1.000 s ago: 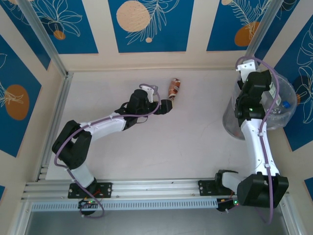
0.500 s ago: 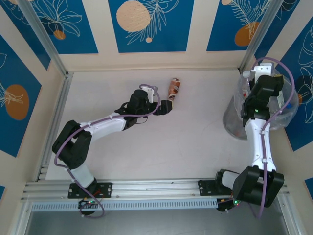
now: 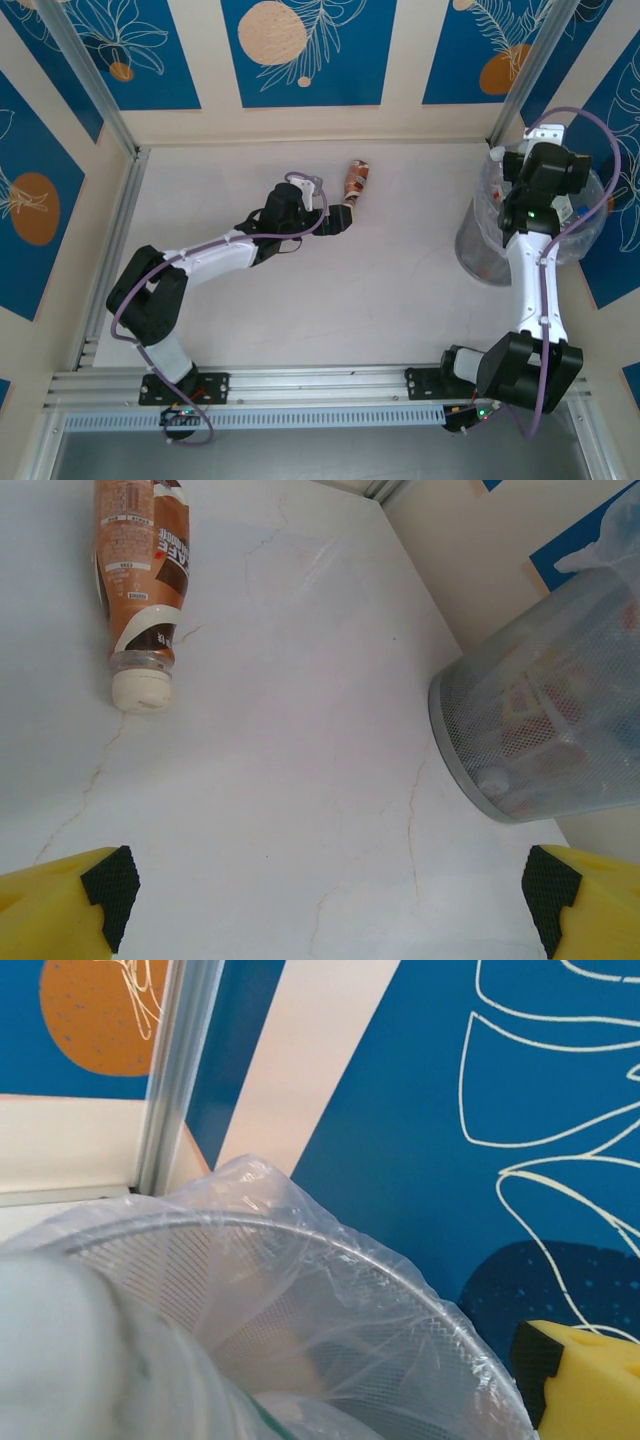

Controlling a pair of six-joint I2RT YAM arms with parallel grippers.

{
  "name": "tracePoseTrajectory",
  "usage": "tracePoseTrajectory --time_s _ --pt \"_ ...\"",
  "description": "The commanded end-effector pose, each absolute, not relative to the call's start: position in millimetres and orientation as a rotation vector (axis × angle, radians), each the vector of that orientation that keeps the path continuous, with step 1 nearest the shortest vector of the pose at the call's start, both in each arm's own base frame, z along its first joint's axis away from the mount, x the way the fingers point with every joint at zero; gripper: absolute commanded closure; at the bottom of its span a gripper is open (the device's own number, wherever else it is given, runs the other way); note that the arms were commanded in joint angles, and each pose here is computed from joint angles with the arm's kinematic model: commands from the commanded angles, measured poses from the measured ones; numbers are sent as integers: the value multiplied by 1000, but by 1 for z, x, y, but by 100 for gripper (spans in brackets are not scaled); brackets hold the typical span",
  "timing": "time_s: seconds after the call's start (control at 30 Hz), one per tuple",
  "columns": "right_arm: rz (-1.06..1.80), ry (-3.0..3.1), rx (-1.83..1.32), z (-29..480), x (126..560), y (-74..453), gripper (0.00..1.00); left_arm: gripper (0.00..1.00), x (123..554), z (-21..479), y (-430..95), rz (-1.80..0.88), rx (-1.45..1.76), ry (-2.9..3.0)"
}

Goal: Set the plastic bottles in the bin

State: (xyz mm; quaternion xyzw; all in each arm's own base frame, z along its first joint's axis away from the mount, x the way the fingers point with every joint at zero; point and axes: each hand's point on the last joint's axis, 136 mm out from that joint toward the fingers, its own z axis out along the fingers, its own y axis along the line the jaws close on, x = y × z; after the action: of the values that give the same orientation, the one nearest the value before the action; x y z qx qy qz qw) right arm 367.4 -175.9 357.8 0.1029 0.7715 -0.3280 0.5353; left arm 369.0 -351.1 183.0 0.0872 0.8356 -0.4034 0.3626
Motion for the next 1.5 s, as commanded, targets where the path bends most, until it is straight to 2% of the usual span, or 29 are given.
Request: tracePoseTrajectory --time_s 0.0,0.23,0.4,0.57,0.73,1.0,1.2,1.47 --pt "-697 1808 277 375 378 -170 1 0 373 182 -350 -1038 226 2158" --pt "-846 1884 465 360 392 -201 1 0 373 179 -348 -1030 223 2161" --pt "-824 1896 520 352 400 -210 1 0 371 178 -345 -1017 224 2162" --pt "-774 1962 467 342 424 -196 1 0 370 176 -345 -1014 224 2169" --pt "-695 1938 462 359 433 -176 1 0 368 175 -343 -1010 224 2175" --pt "-461 1879 389 402 430 -119 1 0 376 159 -332 -882 192 2253" --pt "-199 1908 370 391 403 -72 1 0 398 138 -331 -659 255 2354" --pt "332 1912 244 377 348 12 1 1 436 106 -357 -450 376 2413"
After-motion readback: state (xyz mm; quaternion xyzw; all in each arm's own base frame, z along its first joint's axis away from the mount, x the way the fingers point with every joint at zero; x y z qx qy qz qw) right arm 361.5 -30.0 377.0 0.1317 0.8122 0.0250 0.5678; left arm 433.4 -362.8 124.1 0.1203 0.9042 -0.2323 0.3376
